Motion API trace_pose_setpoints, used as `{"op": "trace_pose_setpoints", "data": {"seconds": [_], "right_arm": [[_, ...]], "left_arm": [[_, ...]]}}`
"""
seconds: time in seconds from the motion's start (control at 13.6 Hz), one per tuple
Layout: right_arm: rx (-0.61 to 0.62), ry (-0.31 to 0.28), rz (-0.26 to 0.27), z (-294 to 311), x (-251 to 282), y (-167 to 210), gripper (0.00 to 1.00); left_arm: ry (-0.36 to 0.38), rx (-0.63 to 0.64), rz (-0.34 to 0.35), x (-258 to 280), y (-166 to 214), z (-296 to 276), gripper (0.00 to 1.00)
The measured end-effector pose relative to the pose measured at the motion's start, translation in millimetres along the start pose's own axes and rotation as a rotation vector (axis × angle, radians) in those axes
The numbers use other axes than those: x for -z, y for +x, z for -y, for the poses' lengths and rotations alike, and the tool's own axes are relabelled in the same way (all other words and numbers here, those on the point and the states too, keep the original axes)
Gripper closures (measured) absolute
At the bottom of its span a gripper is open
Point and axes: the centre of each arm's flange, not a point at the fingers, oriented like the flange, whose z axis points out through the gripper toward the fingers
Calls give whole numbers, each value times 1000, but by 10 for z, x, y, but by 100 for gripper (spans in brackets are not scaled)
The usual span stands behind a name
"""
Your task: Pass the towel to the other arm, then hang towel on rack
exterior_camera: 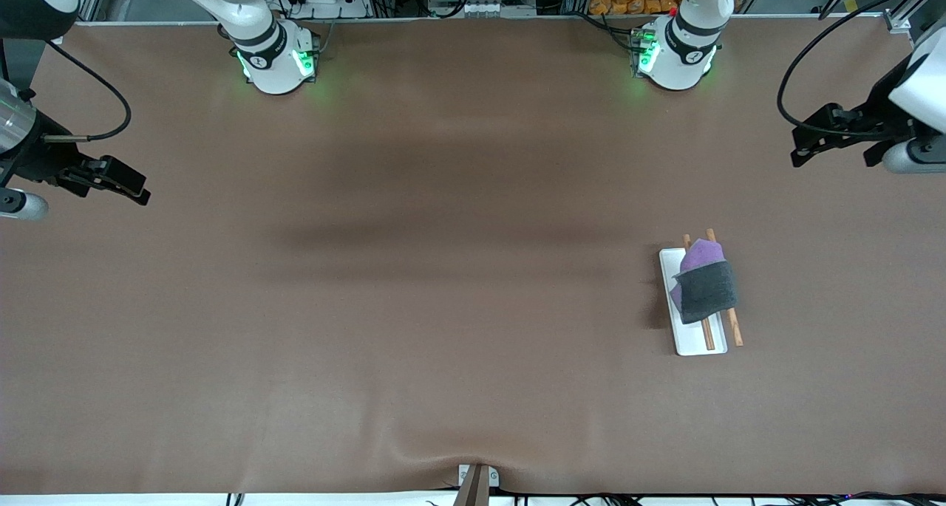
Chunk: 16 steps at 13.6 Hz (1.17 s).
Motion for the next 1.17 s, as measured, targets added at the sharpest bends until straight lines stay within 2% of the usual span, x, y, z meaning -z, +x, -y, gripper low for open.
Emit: {"op": "trace_pose_setpoints", "data": {"seconds": [0.51,1.17], "right_arm": [[-1,-2,11,-4,-10,-11,0],[-7,-2,13,-23,-15,-7,0]], "left_arm": [[14,31,-2,-16,13,92,0],[23,70,25,-72,-341,115,0]]}}
